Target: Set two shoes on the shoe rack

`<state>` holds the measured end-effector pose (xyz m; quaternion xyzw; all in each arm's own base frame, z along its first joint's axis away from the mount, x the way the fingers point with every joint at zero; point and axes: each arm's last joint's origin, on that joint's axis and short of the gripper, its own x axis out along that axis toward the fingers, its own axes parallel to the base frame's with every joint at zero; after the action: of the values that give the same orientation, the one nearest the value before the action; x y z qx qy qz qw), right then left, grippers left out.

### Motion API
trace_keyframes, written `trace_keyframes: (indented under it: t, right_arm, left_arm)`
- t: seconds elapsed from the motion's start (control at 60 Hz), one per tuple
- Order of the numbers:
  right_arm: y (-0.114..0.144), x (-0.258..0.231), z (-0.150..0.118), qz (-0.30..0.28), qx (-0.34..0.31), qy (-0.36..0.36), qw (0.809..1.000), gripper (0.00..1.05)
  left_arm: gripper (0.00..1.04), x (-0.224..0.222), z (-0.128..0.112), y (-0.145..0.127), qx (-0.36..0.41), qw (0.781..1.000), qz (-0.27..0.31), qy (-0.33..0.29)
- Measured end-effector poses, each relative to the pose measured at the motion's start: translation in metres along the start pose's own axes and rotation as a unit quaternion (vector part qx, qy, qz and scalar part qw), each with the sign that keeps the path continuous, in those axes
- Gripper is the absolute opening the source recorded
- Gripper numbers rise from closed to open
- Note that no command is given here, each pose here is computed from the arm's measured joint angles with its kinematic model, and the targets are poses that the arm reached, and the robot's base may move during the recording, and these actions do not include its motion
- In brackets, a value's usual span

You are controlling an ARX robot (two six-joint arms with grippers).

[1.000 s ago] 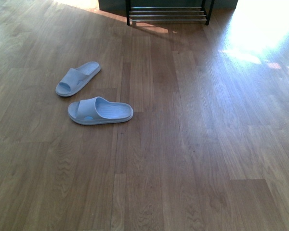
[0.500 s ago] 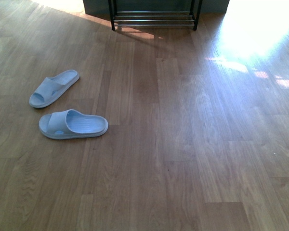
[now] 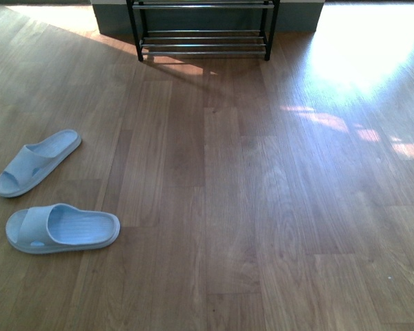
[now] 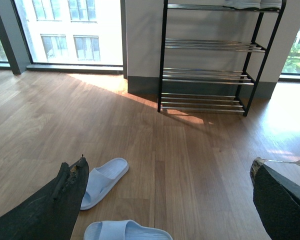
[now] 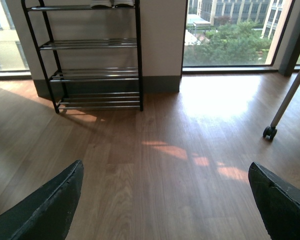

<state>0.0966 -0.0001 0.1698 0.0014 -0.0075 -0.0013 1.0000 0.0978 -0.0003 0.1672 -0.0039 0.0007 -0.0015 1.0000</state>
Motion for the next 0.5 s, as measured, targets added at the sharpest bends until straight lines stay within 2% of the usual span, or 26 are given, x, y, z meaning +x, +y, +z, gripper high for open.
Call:
trace_keyframes:
  t: [0.5]
  right_arm:
    - [0.0,0.0,0.0,0.0,0.0,0.0,1.0,0.96]
  left_arm:
    - [0.95,0.0,0.0,0.0,0.0,1.0,0.0,0.0]
